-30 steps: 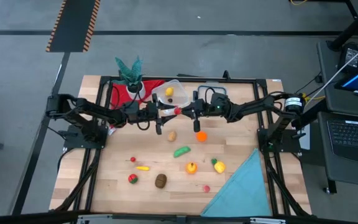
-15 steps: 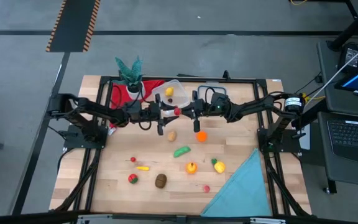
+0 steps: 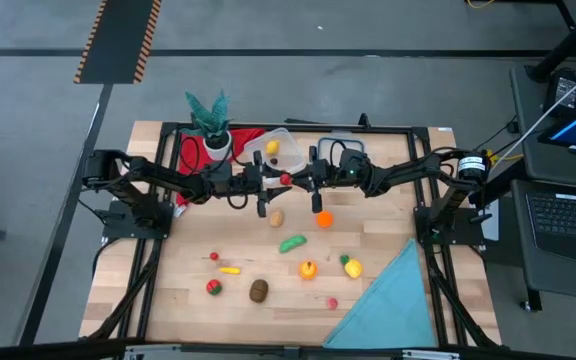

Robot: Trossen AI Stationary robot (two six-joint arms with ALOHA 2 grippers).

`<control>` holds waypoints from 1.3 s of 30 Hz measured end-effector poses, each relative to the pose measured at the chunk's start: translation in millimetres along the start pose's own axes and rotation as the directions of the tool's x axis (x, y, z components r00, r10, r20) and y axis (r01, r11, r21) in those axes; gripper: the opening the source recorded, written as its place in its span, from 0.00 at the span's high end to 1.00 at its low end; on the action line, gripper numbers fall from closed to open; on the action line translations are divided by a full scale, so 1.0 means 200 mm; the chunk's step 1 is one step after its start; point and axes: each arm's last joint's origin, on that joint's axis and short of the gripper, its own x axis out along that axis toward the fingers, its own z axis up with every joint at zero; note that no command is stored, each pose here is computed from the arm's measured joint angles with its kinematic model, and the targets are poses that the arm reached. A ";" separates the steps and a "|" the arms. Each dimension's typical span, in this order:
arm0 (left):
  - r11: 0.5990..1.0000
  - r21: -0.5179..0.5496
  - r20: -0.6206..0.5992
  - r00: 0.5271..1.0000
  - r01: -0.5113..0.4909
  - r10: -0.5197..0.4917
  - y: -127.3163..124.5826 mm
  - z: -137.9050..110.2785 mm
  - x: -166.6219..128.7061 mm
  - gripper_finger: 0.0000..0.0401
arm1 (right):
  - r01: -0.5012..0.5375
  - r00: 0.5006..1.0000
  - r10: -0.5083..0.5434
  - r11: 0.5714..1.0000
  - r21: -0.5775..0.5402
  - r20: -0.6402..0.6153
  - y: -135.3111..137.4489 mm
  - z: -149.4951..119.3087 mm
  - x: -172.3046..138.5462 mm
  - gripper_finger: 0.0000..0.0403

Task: Pick and placing Produce into tupperware
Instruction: Put the strawberry into the transparent bin

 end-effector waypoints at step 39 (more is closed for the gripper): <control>1.000 0.027 0.008 1.000 -0.012 0.011 0.00 0.02 -0.01 0.75 | -0.041 0.999 0.041 0.999 0.033 0.001 0.00 0.00 0.00 0.54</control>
